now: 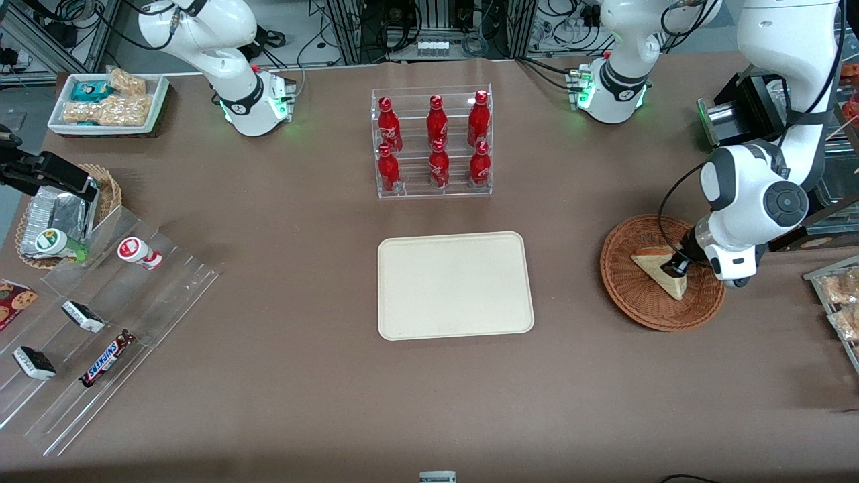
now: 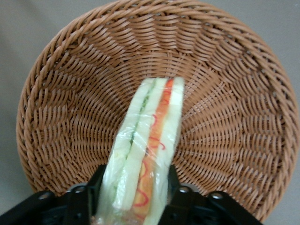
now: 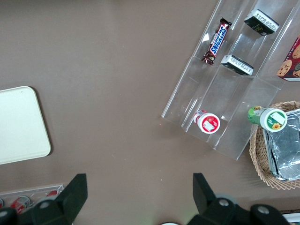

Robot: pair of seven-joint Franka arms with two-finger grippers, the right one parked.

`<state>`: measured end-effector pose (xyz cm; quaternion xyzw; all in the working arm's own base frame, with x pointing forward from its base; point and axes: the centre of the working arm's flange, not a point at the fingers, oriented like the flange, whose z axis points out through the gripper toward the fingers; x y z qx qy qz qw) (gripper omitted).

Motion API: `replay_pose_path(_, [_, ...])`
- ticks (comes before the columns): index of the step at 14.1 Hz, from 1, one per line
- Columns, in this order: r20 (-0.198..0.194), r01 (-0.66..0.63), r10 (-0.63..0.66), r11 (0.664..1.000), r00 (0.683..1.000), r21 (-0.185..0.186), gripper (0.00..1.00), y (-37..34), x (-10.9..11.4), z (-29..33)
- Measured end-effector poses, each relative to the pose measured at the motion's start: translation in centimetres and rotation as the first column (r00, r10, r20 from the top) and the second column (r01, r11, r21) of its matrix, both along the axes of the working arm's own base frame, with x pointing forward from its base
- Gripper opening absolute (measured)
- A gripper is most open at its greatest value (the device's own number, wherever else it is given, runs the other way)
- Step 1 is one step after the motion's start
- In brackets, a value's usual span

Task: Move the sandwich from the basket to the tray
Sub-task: 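Close the left gripper on the wrapped sandwich and lift it, then carry the sandwich with the left gripper over the cream tray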

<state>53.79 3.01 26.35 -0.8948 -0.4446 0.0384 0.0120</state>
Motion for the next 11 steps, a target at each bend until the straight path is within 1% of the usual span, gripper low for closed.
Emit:
replay_pose_path(1, [0.004,-0.003,0.003,1.000,1.000,0.000,0.39,-0.1,0.3,0.4])
replay_pose_path(2, [0.003,-0.004,0.004,1.000,1.000,-0.001,0.33,-0.3,0.8,1.0])
replay_pose_path(4, [-0.033,0.018,-0.019,1.000,0.999,-0.007,0.28,-1.6,2.5,3.8])
replay_pose_path(5, [-0.048,0.041,-0.042,0.999,0.998,-0.012,0.26,-2.9,3.5,5.8])
replay_pose_path(7, [-0.059,0.105,-0.107,0.994,0.992,-0.033,0.24,-7.3,5.4,9.5])
replay_pose_path(9, [-0.051,0.183,-0.186,0.981,0.981,-0.058,0.22,-13.2,6.7,11.5])
replay_pose_path(11, [-0.043,0.279,-0.283,0.957,0.958,-0.074,0.22,-19.9,7.0,11.2])
